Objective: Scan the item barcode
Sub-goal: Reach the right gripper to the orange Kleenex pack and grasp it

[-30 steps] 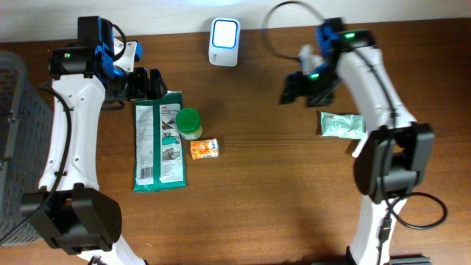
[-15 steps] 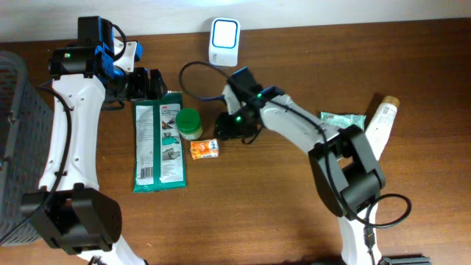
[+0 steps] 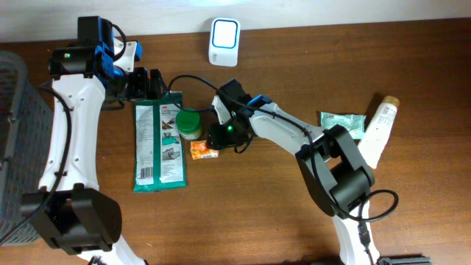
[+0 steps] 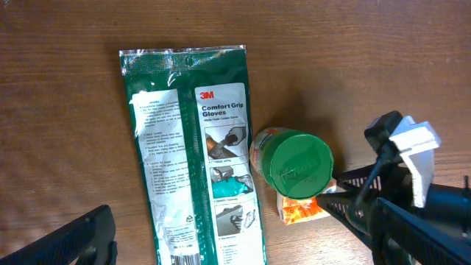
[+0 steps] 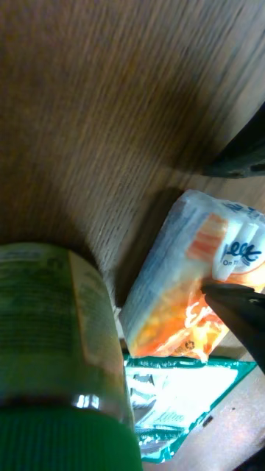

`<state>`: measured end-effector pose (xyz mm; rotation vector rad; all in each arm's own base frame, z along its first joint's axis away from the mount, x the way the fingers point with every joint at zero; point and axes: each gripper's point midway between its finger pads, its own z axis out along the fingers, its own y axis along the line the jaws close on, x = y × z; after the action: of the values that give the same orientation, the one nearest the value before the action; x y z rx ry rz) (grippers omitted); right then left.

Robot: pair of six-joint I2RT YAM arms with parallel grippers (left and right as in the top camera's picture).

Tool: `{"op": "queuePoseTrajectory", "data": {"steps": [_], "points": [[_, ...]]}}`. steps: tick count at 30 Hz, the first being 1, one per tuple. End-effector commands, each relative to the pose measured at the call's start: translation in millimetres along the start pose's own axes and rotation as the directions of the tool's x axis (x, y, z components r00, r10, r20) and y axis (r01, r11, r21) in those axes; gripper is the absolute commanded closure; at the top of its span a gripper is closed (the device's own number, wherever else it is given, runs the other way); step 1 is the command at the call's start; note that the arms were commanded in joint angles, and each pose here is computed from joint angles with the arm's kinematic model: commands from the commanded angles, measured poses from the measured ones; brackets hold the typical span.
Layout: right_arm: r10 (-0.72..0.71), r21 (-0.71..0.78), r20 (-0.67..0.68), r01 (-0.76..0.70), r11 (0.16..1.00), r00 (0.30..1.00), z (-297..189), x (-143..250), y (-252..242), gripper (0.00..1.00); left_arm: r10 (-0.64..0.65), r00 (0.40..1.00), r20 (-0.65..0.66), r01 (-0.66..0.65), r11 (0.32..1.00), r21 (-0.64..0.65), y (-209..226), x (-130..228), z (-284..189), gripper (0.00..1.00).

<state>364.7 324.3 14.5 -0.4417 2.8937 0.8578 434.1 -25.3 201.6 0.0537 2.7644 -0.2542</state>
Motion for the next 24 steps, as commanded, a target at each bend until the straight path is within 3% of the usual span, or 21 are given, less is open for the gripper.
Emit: {"op": "queuePoseTrajectory", "data": {"steps": [1,3,5,6,13,17,21,23,24], "points": [[0.01,-0.02,-0.032,-0.011,1.0,0.999,11,9,-1,0.64,0.013,1.0,0.003,-0.013,1.0,0.001,2,-2,1,0.01],[0.008,-0.018,-0.028,-0.009,1.0,1.0,11,8,-1,0.71,0.013,1.0,0.003,-0.013,1.0,0.001,2,-2,1,0.01],[0.008,-0.001,-0.017,-0.008,1.0,1.0,10,6,-5,0.94,0.013,1.0,0.003,-0.013,1.0,0.001,2,-2,1,0.01],[0.009,-0.001,-0.012,-0.009,1.0,1.0,8,4,-6,0.96,0.013,1.0,0.003,-0.013,1.0,0.001,2,-2,1,0.01],[0.031,0.005,0.08,-0.031,1.0,0.996,-53,-21,-25,0.96,0.013,1.0,0.003,-0.013,1.0,0.001,2,-2,1,0.01],[0.117,0.039,0.105,-0.121,0.992,0.988,-96,-20,-50,0.95,0.013,1.0,0.003,-0.013,1.0,0.001,2,-2,1,0.01],[0.287,0.082,0.037,-0.289,0.954,0.957,-103,2,-74,0.96,0.013,1.0,0.003,-0.013,1.0,0.001,2,-2,1,0.01],[0.301,0.102,-0.008,-0.299,0.949,0.953,-100,14,-72,0.95,0.013,1.0,0.003,-0.013,1.0,0.001,2,-2,1,0.01],[0.299,0.129,-0.02,-0.294,0.947,0.954,-99,19,-74,0.91,0.013,1.0,0.003,-0.013,1.0,0.001,2,-2,1,0.01]]}}
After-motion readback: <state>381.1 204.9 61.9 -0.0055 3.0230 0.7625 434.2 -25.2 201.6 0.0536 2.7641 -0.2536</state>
